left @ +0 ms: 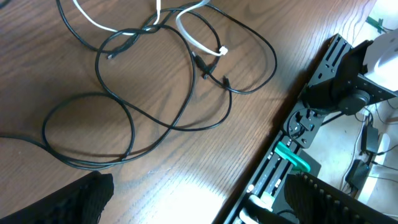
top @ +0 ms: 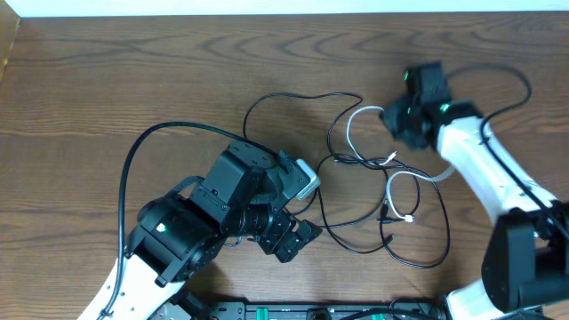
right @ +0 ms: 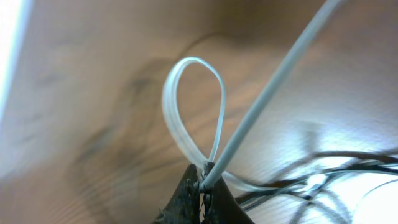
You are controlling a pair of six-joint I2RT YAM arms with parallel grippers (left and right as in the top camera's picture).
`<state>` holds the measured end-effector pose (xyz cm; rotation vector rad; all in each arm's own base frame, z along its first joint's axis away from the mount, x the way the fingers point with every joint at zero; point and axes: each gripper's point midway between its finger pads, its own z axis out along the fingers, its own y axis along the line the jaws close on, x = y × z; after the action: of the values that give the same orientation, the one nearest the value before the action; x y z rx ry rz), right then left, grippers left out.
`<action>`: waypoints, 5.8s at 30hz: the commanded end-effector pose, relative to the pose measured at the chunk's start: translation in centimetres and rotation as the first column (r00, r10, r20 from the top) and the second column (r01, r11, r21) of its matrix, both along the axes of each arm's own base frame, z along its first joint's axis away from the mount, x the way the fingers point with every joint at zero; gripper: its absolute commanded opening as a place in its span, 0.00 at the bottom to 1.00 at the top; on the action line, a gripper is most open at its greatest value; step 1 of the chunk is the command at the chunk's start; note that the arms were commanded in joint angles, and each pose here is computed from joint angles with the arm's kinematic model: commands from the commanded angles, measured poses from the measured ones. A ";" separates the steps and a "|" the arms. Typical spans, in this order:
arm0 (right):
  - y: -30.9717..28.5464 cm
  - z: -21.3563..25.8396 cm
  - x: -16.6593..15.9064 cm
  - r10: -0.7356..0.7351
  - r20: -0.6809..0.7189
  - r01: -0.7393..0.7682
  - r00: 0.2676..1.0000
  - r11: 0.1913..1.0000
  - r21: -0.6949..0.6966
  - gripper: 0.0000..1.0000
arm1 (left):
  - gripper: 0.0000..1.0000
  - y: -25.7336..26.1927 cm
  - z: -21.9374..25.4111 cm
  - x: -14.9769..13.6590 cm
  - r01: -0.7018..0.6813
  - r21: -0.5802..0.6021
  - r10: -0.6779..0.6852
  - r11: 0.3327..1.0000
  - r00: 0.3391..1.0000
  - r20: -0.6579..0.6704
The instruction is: Untangle cables
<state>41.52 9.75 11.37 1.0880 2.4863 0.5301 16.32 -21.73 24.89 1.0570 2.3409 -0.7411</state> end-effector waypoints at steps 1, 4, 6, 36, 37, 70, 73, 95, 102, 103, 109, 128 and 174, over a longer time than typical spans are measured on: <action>2.2 10.6 2.0 0.165 0.234 -0.180 0.958 0.983 0.044 0.01 | 0.93 0.1 0.0 0.1 -0.013 0.004 0.013 1.000 1.000 -0.002; 2.6 16.3 2.5 0.199 0.333 -0.223 0.922 0.974 0.036 0.01 | 0.93 0.1 0.0 0.1 -0.013 0.004 0.013 1.000 1.000 -0.002; 2.7 19.7 2.5 0.196 0.390 -0.227 0.900 0.973 0.035 0.01 | 0.94 0.1 0.0 0.1 -0.013 0.004 0.013 1.000 1.000 -0.002; -2.8 40.9 -4.1 0.215 0.713 -0.150 0.667 0.977 -0.154 0.01 | 0.94 0.0 -0.5 0.3 -0.013 0.016 0.014 1.000 1.000 -0.016; -3.0 39.7 -4.0 0.234 0.679 -0.154 0.696 0.972 -0.177 0.01 | 0.94 0.0 -0.5 0.3 -0.013 0.016 0.014 1.000 1.000 -0.016; 7.6 0.8 8.2 0.778 -0.082 -0.779 0.623 0.609 -0.149 0.99 | 0.96 -0.1 -0.4 0.4 -0.014 0.014 0.014 1.000 1.000 -0.013; 7.6 -1.5 8.6 0.777 -0.108 -0.783 0.620 0.606 -0.138 0.99 | 0.96 -0.1 -0.4 0.4 -0.013 0.014 0.014 1.000 1.000 -0.014; 2.2 -8.3 10.0 0.570 -0.343 -0.661 0.747 0.690 -0.295 0.99 | 0.96 0.0 -0.5 0.2 -0.009 0.014 0.010 1.000 1.000 -0.023; 2.3 -9.3 9.8 0.518 -0.352 -0.615 0.779 0.741 -0.269 0.90 | 0.97 0.0 -0.5 0.2 -0.009 0.014 0.010 1.000 1.000 -0.024; 2.3 -9.5 9.7 0.515 -0.356 -0.613 0.780 0.744 -0.267 0.88 | 0.97 0.0 -0.5 0.2 -0.009 0.014 0.010 1.000 1.000 -0.024; 2.7 -11.7 9.0 0.505 -0.389 -0.609 0.771 0.763 -0.217 0.75 | 0.97 0.0 -0.5 0.2 -0.009 0.014 0.010 1.000 1.000 -0.024; 4.4 -13.3 8.0 0.545 -0.384 -0.616 0.746 0.783 -0.086 0.01 | 0.96 0.2 -0.7 -0.1 -0.009 0.026 0.010 1.000 0.999 -0.038; 8.5 11.6 1.4 0.746 -0.197 -0.732 0.636 0.501 -0.462 0.99 | 0.96 0.1 -0.7 -0.3 -0.003 0.022 0.004 1.000 0.999 -0.046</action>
<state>41.72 18.20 24.80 -0.2769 2.7183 0.0972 16.12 -21.57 24.09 1.0646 2.3870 -0.7347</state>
